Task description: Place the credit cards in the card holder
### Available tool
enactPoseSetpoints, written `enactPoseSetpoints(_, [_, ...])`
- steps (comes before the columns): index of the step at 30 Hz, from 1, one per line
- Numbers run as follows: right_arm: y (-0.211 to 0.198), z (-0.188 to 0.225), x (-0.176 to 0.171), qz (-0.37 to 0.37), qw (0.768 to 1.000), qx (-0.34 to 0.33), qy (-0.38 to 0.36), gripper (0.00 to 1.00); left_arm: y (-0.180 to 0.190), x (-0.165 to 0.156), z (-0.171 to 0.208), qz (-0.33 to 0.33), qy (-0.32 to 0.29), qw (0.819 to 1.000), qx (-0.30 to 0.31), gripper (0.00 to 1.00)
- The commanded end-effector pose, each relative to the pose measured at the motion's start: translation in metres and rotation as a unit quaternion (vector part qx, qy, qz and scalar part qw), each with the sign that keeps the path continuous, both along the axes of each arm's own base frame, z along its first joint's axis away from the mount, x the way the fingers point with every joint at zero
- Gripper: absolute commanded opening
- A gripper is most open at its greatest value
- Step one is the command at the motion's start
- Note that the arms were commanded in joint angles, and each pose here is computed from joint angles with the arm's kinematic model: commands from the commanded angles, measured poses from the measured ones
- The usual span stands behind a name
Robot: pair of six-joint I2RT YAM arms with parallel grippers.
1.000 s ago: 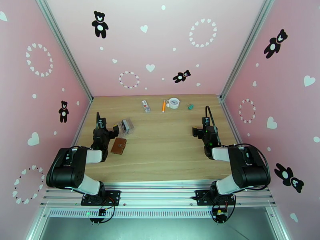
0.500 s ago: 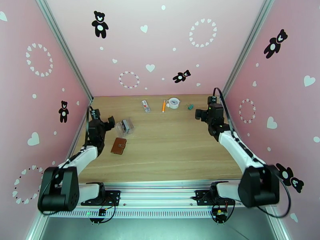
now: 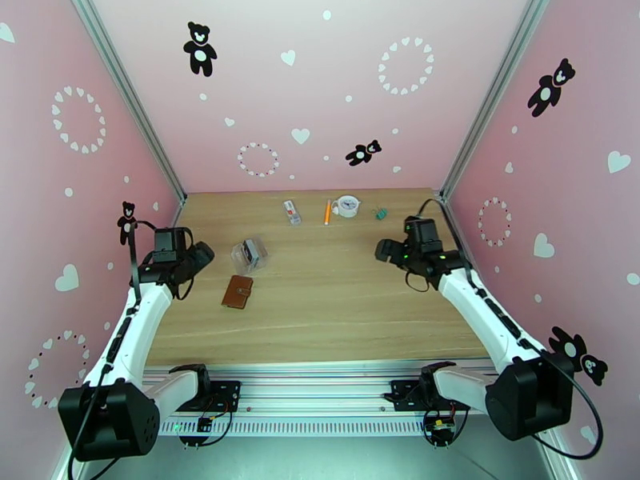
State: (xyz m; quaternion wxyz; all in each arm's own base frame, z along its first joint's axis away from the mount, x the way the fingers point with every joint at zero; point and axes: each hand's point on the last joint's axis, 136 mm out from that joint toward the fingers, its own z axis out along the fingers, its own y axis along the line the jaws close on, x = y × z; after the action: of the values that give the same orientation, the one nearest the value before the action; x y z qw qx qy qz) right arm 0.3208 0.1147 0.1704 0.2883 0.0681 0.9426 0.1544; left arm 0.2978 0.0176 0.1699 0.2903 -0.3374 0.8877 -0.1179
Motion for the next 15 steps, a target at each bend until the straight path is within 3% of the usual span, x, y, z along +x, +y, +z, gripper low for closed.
enactPoseSetpoints(1, [0.058,-0.009,-0.020,0.085,0.993,0.055,0.056,0.85,-0.046,-0.053,-0.011,-0.083,0.075,0.989,-0.096,0.65])
enactPoseSetpoints(6, [0.137,-0.031,-0.008,0.167,0.976,0.100,0.100,0.75,-0.056,-0.063,-0.004,-0.093,0.075,0.986,-0.120,0.69])
enactPoseSetpoints(11, [0.219,-0.040,0.009,0.285,0.945,0.106,0.117,0.54,-0.060,-0.062,-0.017,-0.090,0.092,0.982,-0.139,0.69])
enactPoseSetpoints(15, [0.270,-0.040,0.040,0.322,0.936,0.107,0.088,0.54,-0.059,-0.060,-0.026,-0.070,0.109,0.981,-0.148,0.68])
